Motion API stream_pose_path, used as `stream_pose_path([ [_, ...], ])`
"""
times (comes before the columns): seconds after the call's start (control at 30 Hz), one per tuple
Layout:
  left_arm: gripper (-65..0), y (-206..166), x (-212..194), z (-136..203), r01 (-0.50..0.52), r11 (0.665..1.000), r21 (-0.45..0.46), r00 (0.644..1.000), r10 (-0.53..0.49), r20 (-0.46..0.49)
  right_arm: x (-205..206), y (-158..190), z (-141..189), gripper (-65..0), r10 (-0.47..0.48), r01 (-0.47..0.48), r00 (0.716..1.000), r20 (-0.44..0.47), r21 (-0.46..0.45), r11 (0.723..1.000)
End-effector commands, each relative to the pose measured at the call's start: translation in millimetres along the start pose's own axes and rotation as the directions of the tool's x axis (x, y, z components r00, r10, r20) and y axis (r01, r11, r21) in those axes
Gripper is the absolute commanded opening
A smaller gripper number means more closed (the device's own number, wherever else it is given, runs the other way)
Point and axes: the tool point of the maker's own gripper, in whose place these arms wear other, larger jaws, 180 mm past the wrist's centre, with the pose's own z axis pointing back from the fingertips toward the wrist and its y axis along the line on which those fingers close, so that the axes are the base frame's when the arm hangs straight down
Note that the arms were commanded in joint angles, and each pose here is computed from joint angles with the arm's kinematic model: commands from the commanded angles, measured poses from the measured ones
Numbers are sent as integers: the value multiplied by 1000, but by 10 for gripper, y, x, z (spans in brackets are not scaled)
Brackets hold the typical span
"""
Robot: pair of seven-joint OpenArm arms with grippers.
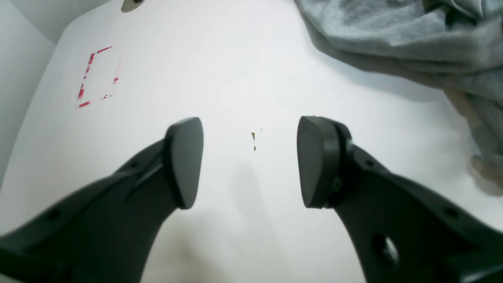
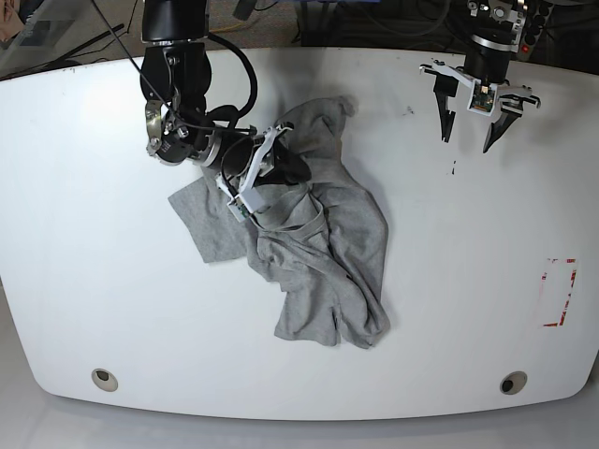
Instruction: Fold the T-shirt properly
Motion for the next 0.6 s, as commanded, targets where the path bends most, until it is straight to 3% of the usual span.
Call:
stream_pose_path([
  [0.0, -292, 30, 68, 14, 8, 1000, 6, 1000, -8, 27, 447, -52, 96, -650, 94, -93, 991, 98, -18, 996],
  [0.37, -287, -391, 201, -153, -36, 994, -99, 996, 44, 76, 1591, -335, 398, -650, 344, -319, 919, 194, -145, 936],
  [0.57, -287, -614, 302, -409, -48, 987, -151, 998, 54, 38, 2021, -331, 540, -650, 422, -383, 875, 236, -194, 903],
])
